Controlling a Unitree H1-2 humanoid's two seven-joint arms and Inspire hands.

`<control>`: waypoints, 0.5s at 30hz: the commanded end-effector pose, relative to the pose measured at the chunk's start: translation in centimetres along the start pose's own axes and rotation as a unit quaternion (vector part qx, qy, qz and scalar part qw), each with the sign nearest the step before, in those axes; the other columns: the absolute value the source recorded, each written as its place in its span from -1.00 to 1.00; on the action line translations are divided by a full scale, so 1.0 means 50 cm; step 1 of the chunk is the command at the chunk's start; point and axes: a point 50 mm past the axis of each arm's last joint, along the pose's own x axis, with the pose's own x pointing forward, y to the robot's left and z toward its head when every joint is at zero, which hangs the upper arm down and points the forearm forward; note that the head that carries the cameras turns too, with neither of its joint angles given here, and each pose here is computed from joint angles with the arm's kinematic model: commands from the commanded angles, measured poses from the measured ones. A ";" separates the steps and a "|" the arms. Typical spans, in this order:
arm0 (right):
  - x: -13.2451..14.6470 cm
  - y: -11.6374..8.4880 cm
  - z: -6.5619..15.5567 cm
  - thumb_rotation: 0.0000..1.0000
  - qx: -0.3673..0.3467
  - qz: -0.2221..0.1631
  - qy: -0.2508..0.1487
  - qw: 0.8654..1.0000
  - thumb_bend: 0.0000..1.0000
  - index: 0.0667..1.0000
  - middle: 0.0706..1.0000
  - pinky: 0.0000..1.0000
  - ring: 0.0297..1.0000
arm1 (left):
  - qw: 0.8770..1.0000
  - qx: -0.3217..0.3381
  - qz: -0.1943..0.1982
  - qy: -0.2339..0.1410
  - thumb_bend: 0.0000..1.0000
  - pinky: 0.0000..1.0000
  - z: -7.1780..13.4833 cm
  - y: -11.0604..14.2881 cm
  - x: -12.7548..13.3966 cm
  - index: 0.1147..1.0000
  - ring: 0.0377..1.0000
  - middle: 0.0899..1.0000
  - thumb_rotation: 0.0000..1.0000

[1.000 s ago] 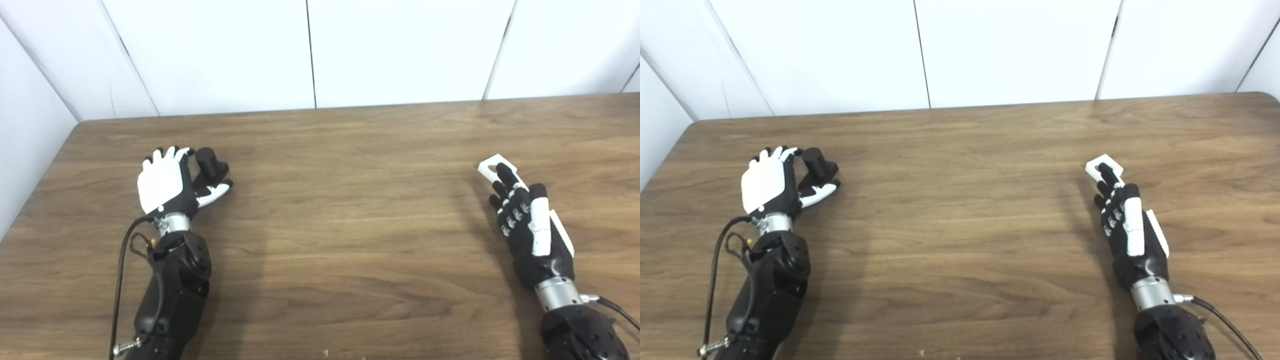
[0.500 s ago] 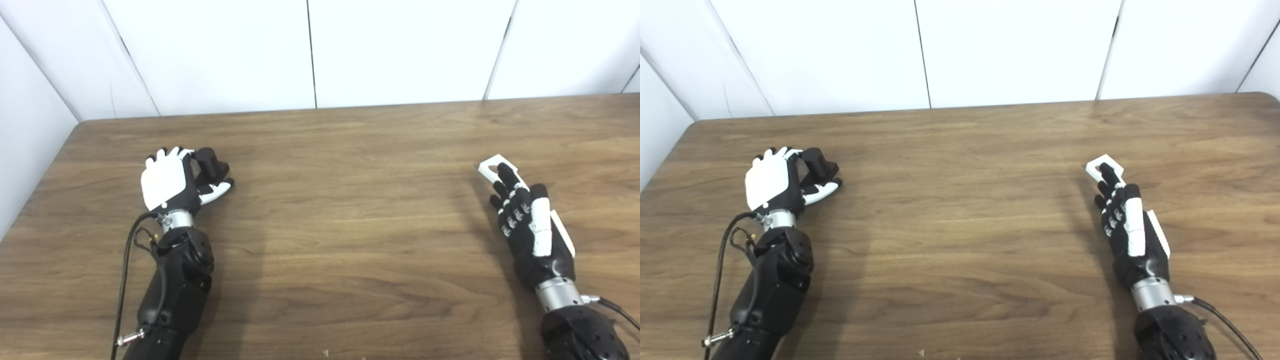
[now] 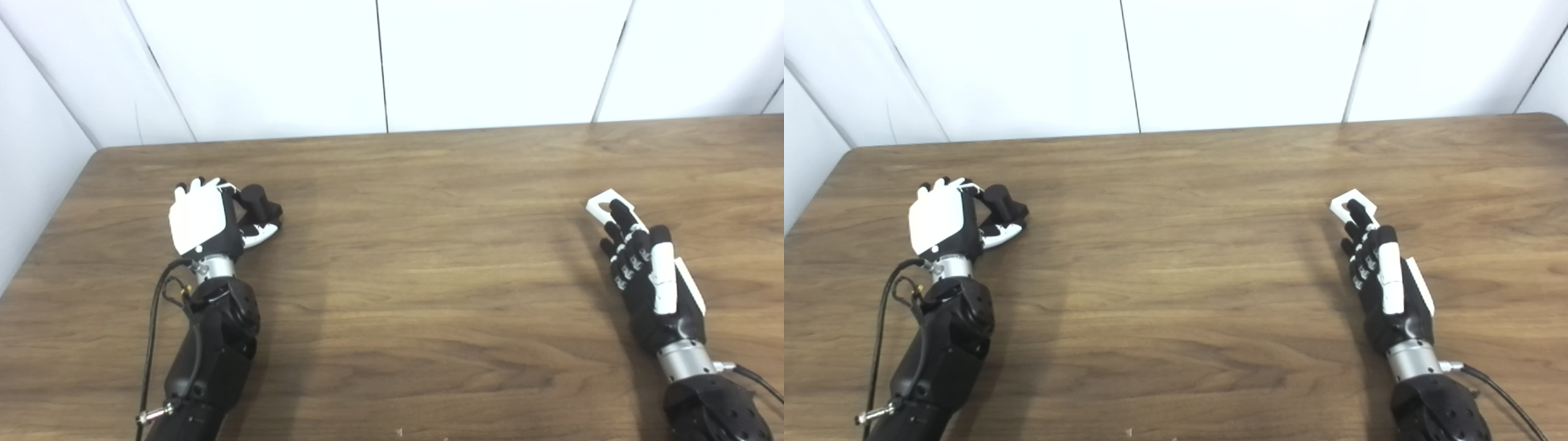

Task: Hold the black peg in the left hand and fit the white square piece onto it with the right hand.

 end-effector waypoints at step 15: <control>-0.002 -0.011 0.005 0.97 -0.006 0.002 -0.015 1.000 0.32 0.85 0.98 1.00 1.00 | 0.999 0.002 0.033 -0.010 0.61 1.00 0.005 0.044 0.012 -0.11 0.91 0.67 -0.72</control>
